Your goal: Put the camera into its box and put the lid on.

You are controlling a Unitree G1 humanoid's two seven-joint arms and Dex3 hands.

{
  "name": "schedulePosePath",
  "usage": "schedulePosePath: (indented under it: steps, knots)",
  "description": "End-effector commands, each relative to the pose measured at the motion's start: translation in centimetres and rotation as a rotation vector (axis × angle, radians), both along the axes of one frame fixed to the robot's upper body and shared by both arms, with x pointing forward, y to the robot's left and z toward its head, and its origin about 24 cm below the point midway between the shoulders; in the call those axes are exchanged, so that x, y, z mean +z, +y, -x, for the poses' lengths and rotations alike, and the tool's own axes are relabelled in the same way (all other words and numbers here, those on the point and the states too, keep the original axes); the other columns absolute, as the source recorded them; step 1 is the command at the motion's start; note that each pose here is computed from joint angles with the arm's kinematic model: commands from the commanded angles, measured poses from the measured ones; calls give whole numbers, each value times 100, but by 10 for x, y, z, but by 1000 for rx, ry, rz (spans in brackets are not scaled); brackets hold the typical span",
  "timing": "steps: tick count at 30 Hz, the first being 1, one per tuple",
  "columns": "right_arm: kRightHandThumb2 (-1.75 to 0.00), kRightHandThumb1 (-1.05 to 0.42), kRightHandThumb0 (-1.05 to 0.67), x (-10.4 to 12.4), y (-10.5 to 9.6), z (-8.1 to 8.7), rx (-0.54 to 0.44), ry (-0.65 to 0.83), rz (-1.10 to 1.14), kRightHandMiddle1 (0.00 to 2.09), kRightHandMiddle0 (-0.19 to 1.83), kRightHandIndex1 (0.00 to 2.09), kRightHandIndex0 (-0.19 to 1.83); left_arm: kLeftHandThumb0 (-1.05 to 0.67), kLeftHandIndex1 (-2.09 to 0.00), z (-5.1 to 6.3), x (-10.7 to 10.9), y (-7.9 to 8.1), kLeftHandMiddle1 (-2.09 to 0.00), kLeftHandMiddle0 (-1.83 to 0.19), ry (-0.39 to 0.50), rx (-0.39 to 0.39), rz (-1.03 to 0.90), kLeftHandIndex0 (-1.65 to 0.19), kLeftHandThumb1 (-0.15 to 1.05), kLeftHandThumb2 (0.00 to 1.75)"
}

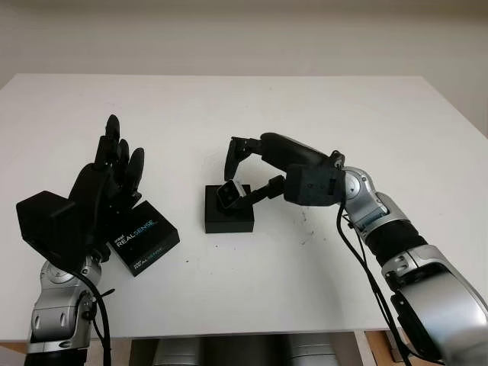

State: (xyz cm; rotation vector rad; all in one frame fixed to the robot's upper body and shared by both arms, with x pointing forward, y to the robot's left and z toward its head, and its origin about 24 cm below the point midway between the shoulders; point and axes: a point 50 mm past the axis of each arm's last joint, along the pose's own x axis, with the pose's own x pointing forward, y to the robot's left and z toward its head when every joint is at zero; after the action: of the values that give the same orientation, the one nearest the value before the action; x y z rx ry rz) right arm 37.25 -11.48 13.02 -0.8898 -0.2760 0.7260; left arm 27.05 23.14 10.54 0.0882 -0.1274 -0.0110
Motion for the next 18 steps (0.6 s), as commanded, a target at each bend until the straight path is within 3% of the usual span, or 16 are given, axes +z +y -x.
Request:
schedulePosePath:
  steps: [1,18]
  knots:
    - [-6,-94,-42,8,-1,0,-3,-14,-31,177,37,91,9,-71,0,0,4,2,0,19,-15,-1,-2,19,105,51]
    - [-5,-95,-44,6,-3,2,-40,19,-160,166,37,85,11,-71,0,0,5,1,0,19,-13,-2,-14,19,105,51]
